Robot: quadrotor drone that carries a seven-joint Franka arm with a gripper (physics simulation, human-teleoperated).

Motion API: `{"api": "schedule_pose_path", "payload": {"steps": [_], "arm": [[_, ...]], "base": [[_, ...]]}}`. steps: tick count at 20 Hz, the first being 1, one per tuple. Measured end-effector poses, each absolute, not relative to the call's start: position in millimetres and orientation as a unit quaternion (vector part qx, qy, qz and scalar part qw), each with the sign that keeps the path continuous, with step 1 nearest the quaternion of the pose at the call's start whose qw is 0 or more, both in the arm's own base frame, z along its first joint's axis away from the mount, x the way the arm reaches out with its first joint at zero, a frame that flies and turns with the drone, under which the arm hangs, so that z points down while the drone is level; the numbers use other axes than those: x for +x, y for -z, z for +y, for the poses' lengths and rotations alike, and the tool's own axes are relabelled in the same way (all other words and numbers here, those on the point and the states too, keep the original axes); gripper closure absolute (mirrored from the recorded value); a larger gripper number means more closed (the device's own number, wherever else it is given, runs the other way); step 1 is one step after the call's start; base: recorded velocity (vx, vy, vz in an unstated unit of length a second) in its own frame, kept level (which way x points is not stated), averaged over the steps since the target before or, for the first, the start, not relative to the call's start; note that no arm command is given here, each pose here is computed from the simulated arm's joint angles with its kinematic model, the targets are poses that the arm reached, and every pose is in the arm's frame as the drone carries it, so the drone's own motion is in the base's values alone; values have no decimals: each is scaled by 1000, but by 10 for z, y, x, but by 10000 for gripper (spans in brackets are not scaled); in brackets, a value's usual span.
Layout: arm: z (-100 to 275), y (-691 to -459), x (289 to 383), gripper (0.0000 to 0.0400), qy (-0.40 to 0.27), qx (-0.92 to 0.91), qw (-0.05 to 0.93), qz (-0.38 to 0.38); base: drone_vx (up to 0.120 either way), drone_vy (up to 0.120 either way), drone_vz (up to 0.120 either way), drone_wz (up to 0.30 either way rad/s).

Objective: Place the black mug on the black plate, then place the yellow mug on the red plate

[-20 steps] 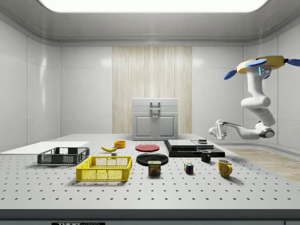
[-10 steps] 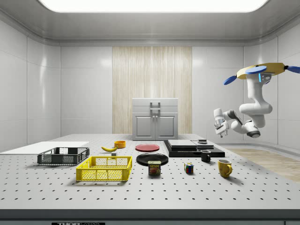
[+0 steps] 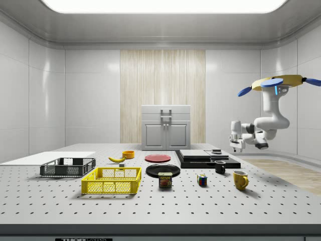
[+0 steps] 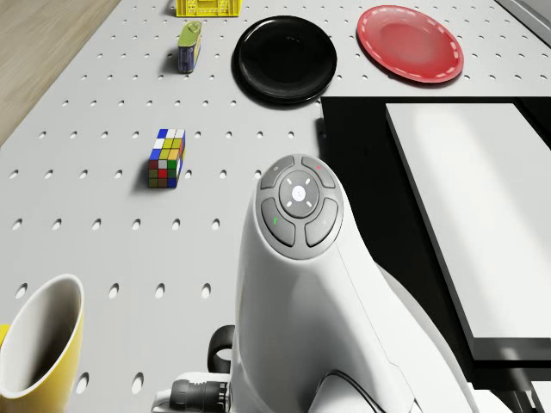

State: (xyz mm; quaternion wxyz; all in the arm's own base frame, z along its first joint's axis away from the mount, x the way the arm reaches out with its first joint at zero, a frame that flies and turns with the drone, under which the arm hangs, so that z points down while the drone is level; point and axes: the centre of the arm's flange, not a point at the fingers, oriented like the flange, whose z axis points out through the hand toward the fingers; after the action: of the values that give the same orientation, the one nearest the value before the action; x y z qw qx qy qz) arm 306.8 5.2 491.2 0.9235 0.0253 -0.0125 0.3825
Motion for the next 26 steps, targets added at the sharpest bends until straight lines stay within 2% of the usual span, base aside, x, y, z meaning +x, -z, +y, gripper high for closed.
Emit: {"api": "schedule_pose_path", "payload": {"steps": [8, 19, 26], "arm": [[10, -4908, 3068, 0, -382, 6, 924, -4], [0, -4908, 3068, 0, -382, 1, 924, -1], [-1, -4908, 3068, 0, -382, 1, 924, -1]], "base": [[105, 0, -20, 0], [120, -80, 0, 0], [120, 0, -120, 0]]}}
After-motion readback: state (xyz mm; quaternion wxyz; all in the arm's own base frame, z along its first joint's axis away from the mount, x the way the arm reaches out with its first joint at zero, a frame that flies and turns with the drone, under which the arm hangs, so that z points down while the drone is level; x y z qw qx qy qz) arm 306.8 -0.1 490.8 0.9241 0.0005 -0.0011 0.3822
